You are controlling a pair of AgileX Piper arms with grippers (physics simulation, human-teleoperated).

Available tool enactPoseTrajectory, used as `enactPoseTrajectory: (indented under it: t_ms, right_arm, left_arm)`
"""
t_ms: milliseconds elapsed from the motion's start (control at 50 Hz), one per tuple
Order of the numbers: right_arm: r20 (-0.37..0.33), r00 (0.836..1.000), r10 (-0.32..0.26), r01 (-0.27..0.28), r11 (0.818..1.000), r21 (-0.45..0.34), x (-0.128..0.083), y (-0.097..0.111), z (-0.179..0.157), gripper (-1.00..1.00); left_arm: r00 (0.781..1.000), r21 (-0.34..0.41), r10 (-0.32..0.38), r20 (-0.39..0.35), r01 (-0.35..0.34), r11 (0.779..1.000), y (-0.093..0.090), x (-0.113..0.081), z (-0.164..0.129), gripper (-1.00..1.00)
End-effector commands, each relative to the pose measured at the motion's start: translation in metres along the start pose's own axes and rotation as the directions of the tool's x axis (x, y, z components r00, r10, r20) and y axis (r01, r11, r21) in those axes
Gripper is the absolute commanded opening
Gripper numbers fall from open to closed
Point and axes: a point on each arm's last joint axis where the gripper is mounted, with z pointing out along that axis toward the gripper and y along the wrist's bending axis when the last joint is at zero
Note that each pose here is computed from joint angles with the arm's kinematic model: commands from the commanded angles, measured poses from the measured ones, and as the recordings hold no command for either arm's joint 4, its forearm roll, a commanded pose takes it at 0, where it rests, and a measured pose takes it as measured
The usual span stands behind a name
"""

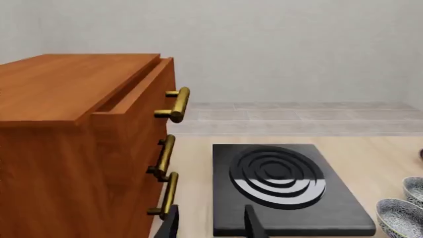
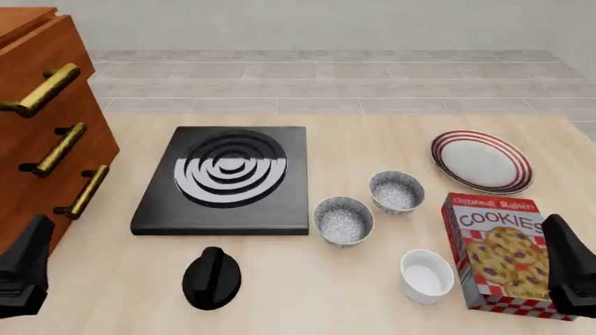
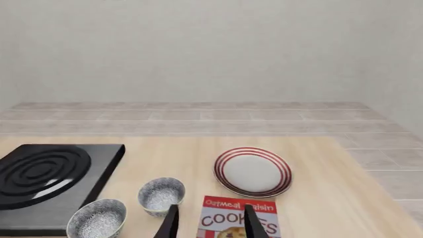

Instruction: Pick the akita bowl from table center and place it on the plate.

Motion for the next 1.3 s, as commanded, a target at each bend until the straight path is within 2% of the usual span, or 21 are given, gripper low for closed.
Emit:
enactPoseTrajectory:
  t_ms: [20, 80, 140, 280, 320, 340, 440, 500, 620, 720, 760, 800, 840, 880, 920, 1000, 1060, 1080, 1100, 1220, 1300]
  right_arm:
    - [-0.001, 1.000, 0.016, -0.016, 1.000, -0.011, -0.011, 0.001, 0.000, 1.00]
    - [0.000, 1.000, 0.003, -0.003, 1.000, -0.014, -0.016, 0.001, 0.000, 1.00]
    - [0.003, 0.998, 0.060, -0.060, 0.998, -0.012, -0.028, 0.001, 0.000, 1.00]
    - [0.013, 0.998, 0.066, -0.066, 0.997, -0.028, -0.060, 0.001, -0.002, 1.00]
    - [-0.032, 0.999, 0.039, -0.040, 0.999, -0.026, -0.061, 0.002, 0.007, 1.00]
    - [-0.057, 0.995, 0.081, -0.083, 0.995, -0.045, -0.062, 0.003, 0.012, 1.00]
    - [-0.056, 0.996, 0.066, -0.070, 0.995, -0.071, -0.082, 0.005, 0.015, 1.00]
    - [-0.081, 0.996, 0.037, -0.047, 0.991, -0.124, -0.096, 0.009, 0.023, 1.00]
    - [-0.122, 0.992, -0.010, -0.011, 0.985, -0.175, -0.103, 0.015, 0.036, 1.00]
    - [-0.181, 0.980, -0.081, 0.035, 0.969, -0.245, -0.101, 0.024, 0.050, 1.00]
    - [-0.196, 0.978, -0.068, 0.014, 0.964, -0.264, -0.103, 0.027, 0.052, 1.00]
    - [-0.207, 0.970, -0.127, 0.064, 0.956, -0.288, -0.098, 0.029, 0.057, 1.00]
    - [-0.225, 0.967, -0.120, 0.049, 0.953, -0.298, -0.098, 0.032, 0.061, 1.00]
    - [-0.234, 0.960, -0.153, 0.069, 0.940, -0.334, -0.098, 0.037, 0.065, 1.00]
    - [-0.241, 0.959, -0.149, 0.061, 0.940, -0.336, -0.097, 0.038, 0.067, 1.00]
    - [-0.289, 0.922, -0.259, 0.122, 0.900, -0.418, -0.080, 0.052, 0.083, 1.00]
    - [-0.272, 0.913, -0.304, 0.163, 0.883, -0.440, -0.079, 0.056, 0.089, 1.00]
    - [-0.292, 0.897, -0.332, 0.167, 0.866, -0.471, -0.072, 0.063, 0.094, 1.00]
    - [-0.295, 0.887, -0.356, 0.173, 0.847, -0.503, -0.067, 0.069, 0.097, 1.00]
    - [-0.272, 0.845, -0.460, 0.228, 0.771, -0.595, -0.061, 0.089, 0.109, 1.00]
    - [-0.257, 0.802, -0.540, 0.277, 0.717, -0.640, -0.053, 0.098, 0.119, 1.00]
  left_arm:
    - [1.000, -0.005, 0.017, 0.007, -0.017, 1.000, 0.000, -0.001, 0.000, 1.00]
    - [1.000, -0.004, 0.022, 0.006, -0.022, 1.000, 0.000, -0.002, 0.000, 1.00]
    - [1.000, 0.002, 0.028, 0.004, -0.028, 1.000, 0.000, -0.001, 0.001, 1.00]
    - [0.999, 0.011, 0.043, 0.000, -0.043, 0.999, -0.001, 0.000, 0.001, 1.00]
    - [0.999, 0.012, 0.043, -0.003, -0.043, 0.999, -0.001, 0.000, 0.001, 1.00]
    - [0.999, 0.013, 0.045, -0.003, -0.045, 0.999, -0.001, 0.000, 0.001, 1.00]
    - [0.999, 0.019, 0.046, -0.007, -0.045, 0.999, -0.001, 0.001, 0.001, 1.00]
    - [0.999, 0.027, 0.046, -0.016, -0.045, 0.999, -0.002, 0.001, 0.003, 1.00]
    - [0.999, 0.034, 0.042, -0.020, -0.041, 0.999, -0.002, 0.001, 0.004, 1.00]
    - [0.999, 0.041, 0.036, -0.024, -0.035, 0.999, -0.002, 0.001, 0.005, 1.00]
    - [0.999, 0.046, 0.033, -0.026, -0.032, 0.998, -0.003, 0.001, 0.005, 1.00]
    - [0.999, 0.051, 0.035, -0.026, -0.033, 0.998, -0.003, 0.002, 0.005, 1.00]
    - [0.999, 0.057, 0.033, -0.029, -0.031, 0.998, -0.003, 0.002, 0.004, 1.00]
    - [0.999, 0.060, 0.030, -0.029, -0.028, 0.998, -0.004, 0.002, 0.004, 1.00]
    - [0.999, 0.065, -0.013, -0.042, 0.016, 0.998, -0.004, 0.002, 0.006, 1.00]
    - [0.999, 0.077, 0.020, -0.043, -0.017, 0.997, -0.005, 0.003, 0.007, 1.00]
    - [0.999, 0.093, -0.008, -0.052, 0.013, 0.996, -0.006, 0.003, 0.006, 1.00]
    - [0.998, 0.084, -0.015, -0.055, 0.020, 0.996, -0.005, 0.003, 0.006, 1.00]
    - [0.998, 0.091, 0.043, -0.055, -0.038, 0.995, -0.006, 0.004, 0.007, 1.00]
    - [0.995, 0.114, -0.052, -0.082, 0.062, 0.992, -0.008, 0.005, 0.010, 1.00]
    - [0.995, 0.100, -0.056, -0.085, 0.064, 0.993, -0.007, 0.005, 0.012, 1.00]
